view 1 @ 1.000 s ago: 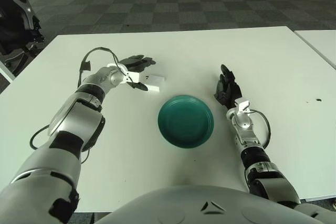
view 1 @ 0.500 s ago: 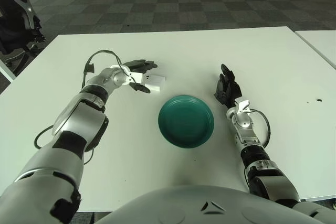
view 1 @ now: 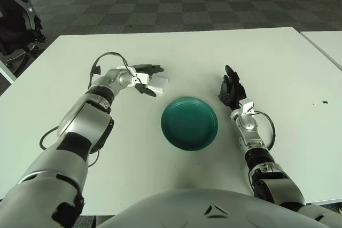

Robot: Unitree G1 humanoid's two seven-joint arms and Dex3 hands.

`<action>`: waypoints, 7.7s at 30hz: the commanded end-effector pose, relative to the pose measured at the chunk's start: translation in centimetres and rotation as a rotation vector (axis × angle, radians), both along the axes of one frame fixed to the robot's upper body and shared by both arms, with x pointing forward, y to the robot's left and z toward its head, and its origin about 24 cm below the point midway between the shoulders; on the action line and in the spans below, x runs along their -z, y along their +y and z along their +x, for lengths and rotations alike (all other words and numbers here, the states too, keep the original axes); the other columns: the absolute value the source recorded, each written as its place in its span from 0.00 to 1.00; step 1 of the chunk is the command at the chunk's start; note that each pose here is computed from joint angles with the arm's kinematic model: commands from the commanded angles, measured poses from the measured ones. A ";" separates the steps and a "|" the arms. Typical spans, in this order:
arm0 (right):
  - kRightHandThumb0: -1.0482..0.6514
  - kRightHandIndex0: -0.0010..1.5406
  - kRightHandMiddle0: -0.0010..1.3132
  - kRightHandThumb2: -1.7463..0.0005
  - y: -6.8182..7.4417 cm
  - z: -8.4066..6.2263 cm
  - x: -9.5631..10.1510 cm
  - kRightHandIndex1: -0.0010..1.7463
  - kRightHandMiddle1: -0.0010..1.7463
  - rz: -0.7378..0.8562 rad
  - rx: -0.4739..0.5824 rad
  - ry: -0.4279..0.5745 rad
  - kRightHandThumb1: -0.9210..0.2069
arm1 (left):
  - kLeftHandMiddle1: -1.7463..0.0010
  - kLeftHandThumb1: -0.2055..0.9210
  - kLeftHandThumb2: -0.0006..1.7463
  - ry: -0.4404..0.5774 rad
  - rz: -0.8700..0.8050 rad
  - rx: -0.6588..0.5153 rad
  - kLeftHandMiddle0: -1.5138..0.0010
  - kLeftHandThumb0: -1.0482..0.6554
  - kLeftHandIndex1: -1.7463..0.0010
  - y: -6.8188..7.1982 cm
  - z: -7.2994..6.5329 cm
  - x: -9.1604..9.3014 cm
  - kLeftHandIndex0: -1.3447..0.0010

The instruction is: Put the charger into the plate.

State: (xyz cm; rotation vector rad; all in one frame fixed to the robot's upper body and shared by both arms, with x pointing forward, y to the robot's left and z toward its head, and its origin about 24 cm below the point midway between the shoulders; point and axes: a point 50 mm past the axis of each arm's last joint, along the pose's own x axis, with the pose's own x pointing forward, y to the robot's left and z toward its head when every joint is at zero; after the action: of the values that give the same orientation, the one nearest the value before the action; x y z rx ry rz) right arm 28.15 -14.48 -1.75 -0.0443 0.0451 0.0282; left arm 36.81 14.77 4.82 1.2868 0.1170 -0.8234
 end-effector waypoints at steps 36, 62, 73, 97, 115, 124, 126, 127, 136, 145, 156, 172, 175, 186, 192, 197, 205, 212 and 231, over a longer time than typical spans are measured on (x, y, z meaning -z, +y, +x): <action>0.08 0.05 0.00 0.49 -0.2 -6.2 6.9 0.00 0.06 0.027 0.027 0.354 0.00 | 0.12 1.00 0.17 -0.044 0.304 -0.142 1.00 0.09 0.17 0.7 -3.1 6.9 0.95; 0.12 0.08 0.00 0.49 -0.8 -6.2 7.0 0.01 0.11 0.071 0.068 0.376 0.00 | 0.12 0.27 0.86 -0.171 0.182 -0.296 0.44 0.62 0.00 1.3 -3.2 6.8 0.58; 0.12 0.09 0.00 0.49 -0.9 -6.3 7.0 0.01 0.13 0.067 0.067 0.383 0.00 | 0.11 0.24 0.89 -0.287 0.048 -0.313 0.43 0.62 0.00 1.4 -0.4 2.5 0.56; 0.11 0.09 0.00 0.49 -0.8 -6.5 7.4 0.00 0.11 0.050 0.062 0.399 0.00 | 0.01 0.37 0.83 -0.827 -0.337 0.092 0.55 0.62 0.00 -0.9 -0.5 -8.7 0.65; 0.11 0.09 0.00 0.49 -0.6 -6.7 7.4 0.00 0.09 0.040 0.050 0.403 0.00 | 0.03 0.27 0.89 -0.731 -0.388 0.288 0.48 0.62 0.00 -3.8 -4.7 -7.7 0.59; 0.11 0.09 0.00 0.49 -0.6 -6.7 7.5 0.00 0.08 0.040 0.048 0.405 0.00 | 0.00 0.27 0.90 -0.706 -0.325 0.322 0.50 0.61 0.00 -3.9 -4.9 -7.9 0.59; 0.11 0.08 0.00 0.49 -0.6 -6.7 7.5 0.00 0.08 0.041 0.048 0.405 0.00 | 0.00 0.28 0.90 -0.701 -0.311 0.318 0.50 0.62 0.00 -3.8 -4.9 -7.9 0.59; 0.11 0.08 0.00 0.49 -0.6 -6.7 7.5 0.00 0.08 0.041 0.048 0.406 0.00 | 0.00 0.28 0.89 -0.697 -0.304 0.314 0.50 0.62 0.00 -3.8 -4.8 -8.0 0.59; 0.12 0.10 0.00 0.49 -0.5 -6.7 7.5 0.01 0.08 0.042 0.040 0.405 0.00 | 0.00 0.28 0.89 -0.680 -0.316 0.330 0.50 0.62 0.00 -3.9 -4.9 -8.2 0.60; 0.13 0.11 0.00 0.49 -0.3 -6.6 7.6 0.01 0.10 0.048 0.045 0.414 0.00 | 0.01 0.30 0.87 -0.600 -0.411 0.395 0.51 0.62 0.00 -5.5 -6.4 -8.0 0.61; 0.12 0.13 0.00 0.49 -0.2 -6.6 7.8 0.01 0.10 0.059 0.051 0.420 0.00 | 0.01 0.32 0.86 -0.566 -0.414 0.506 0.52 0.61 0.00 -6.8 -7.6 -8.3 0.62; 0.10 0.13 0.00 0.49 -0.3 -6.5 7.8 0.00 0.07 0.062 0.031 0.415 0.00 | 0.00 0.30 0.88 -0.486 -0.414 0.648 0.51 0.61 0.00 -8.1 -9.7 -8.0 0.61; 0.09 0.13 0.00 0.49 -0.1 -6.4 7.4 0.01 0.07 0.024 0.027 0.376 0.00 | 0.00 0.29 0.89 -0.485 -0.429 0.680 0.50 0.61 0.00 -8.2 -10.1 -7.8 0.61; 0.09 0.14 0.00 0.48 0.3 -6.3 6.7 0.00 0.04 -0.065 0.038 0.296 0.00 | 0.01 0.29 0.88 -0.440 -0.423 0.757 0.50 0.61 0.00 -8.6 -11.0 -6.9 0.60; 0.10 0.13 0.00 0.47 0.4 -6.3 6.7 0.00 0.03 -0.077 0.056 0.300 0.00 | 0.02 0.30 0.88 -0.429 -0.404 0.783 0.50 0.61 0.00 -9.2 -11.2 -6.2 0.61; 0.10 0.12 0.00 0.47 0.5 -6.3 6.6 0.00 0.02 -0.067 0.062 0.301 0.00 | 0.02 0.29 0.88 -0.420 -0.407 0.786 0.50 0.61 0.00 -9.5 -11.4 -5.4 0.60; 0.11 0.12 0.00 0.47 0.5 -6.2 6.5 0.00 0.02 -0.043 0.077 0.303 0.00 | 0.01 0.27 0.90 -0.389 -0.394 0.783 0.50 0.61 0.00 -9.8 -11.7 -4.8 0.58; 0.14 0.13 0.03 0.48 0.9 -5.4 6.6 0.01 0.03 0.034 0.125 0.324 0.00 | 0.00 0.81 0.44 -0.323 -0.356 0.747 0.62 0.44 0.02 -9.7 -11.8 -4.4 0.75; 0.18 0.13 0.00 0.42 2.8 -5.3 6.5 0.00 0.15 0.153 0.205 0.284 0.00 | 0.99 1.00 0.48 -0.289 -0.082 0.840 0.99 0.00 0.98 -9.0 -12.3 -5.9 1.00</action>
State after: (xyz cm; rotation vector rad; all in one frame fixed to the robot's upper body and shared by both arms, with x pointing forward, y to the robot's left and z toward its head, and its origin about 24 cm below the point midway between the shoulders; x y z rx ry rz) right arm 28.41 -13.51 -1.70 0.0445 -0.0001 -0.1442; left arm 24.26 5.68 9.97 1.3108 -0.7100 -1.3268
